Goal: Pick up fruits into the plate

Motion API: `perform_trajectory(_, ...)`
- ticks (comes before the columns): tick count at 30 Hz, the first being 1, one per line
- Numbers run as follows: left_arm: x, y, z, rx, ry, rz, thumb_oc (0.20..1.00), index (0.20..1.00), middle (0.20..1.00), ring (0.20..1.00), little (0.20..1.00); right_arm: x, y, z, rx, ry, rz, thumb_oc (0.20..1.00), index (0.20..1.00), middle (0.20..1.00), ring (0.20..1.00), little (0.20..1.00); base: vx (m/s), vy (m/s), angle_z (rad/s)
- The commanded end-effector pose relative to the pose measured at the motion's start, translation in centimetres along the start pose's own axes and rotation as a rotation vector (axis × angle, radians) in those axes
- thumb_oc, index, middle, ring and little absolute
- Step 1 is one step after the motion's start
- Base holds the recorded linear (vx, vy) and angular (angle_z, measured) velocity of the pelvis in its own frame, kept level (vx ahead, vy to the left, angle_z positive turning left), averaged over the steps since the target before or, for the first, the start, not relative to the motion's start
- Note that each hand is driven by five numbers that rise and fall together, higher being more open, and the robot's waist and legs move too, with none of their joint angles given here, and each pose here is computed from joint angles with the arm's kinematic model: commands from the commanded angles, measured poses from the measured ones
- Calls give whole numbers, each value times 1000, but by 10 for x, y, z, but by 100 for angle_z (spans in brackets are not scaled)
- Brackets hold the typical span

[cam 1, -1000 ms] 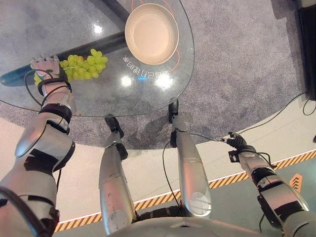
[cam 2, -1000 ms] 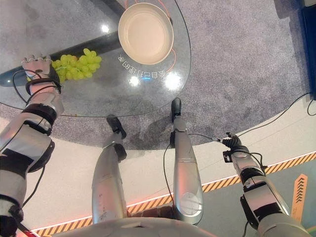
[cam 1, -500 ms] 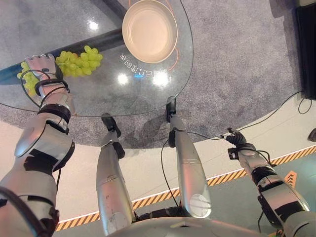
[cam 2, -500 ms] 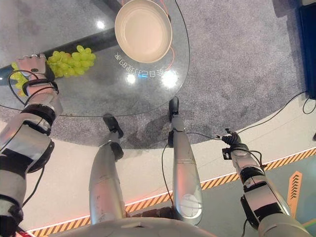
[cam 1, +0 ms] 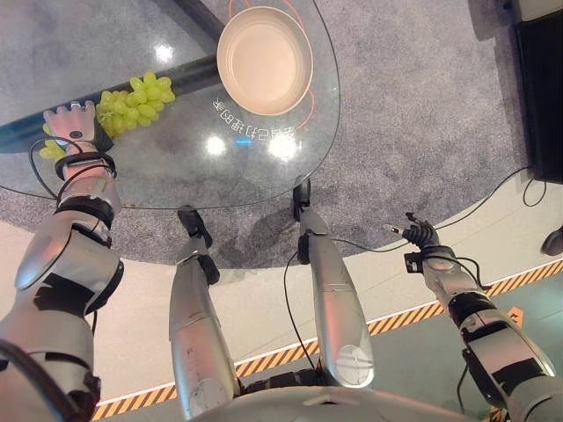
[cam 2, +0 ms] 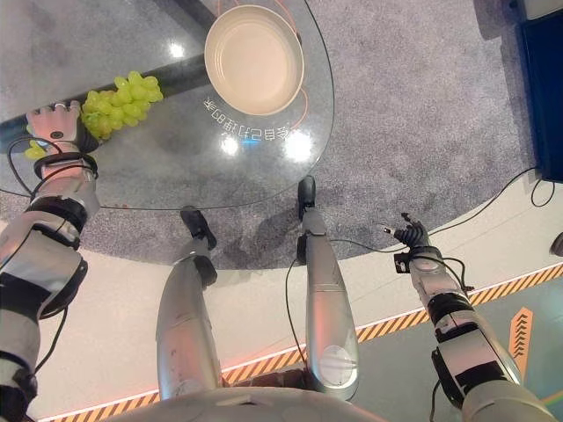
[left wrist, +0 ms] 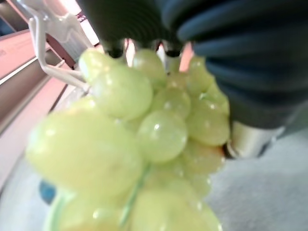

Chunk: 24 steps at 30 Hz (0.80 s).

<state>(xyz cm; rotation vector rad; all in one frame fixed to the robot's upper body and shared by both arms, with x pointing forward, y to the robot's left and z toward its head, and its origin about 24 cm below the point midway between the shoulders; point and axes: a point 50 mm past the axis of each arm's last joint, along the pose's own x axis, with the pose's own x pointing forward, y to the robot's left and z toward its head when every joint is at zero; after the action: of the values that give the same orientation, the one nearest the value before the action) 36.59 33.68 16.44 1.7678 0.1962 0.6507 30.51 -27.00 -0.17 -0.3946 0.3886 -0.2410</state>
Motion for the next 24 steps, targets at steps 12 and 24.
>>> perform_trajectory(12, 3, 30, -38, -10, -88, 139, 200, 200, 200, 200, 200, -13, -40, 28, -287, -202, -10, 1000, 1000, 1000, 1000, 1000, 35, 44, 7)
perform_trajectory(24, -32, 11, -57, 66, -237, 110, 200, 200, 200, 200, 200, -33, -41, 22, -409, -235, 118, 1000, 1000, 1000, 1000, 1000, 114, 7, 2)
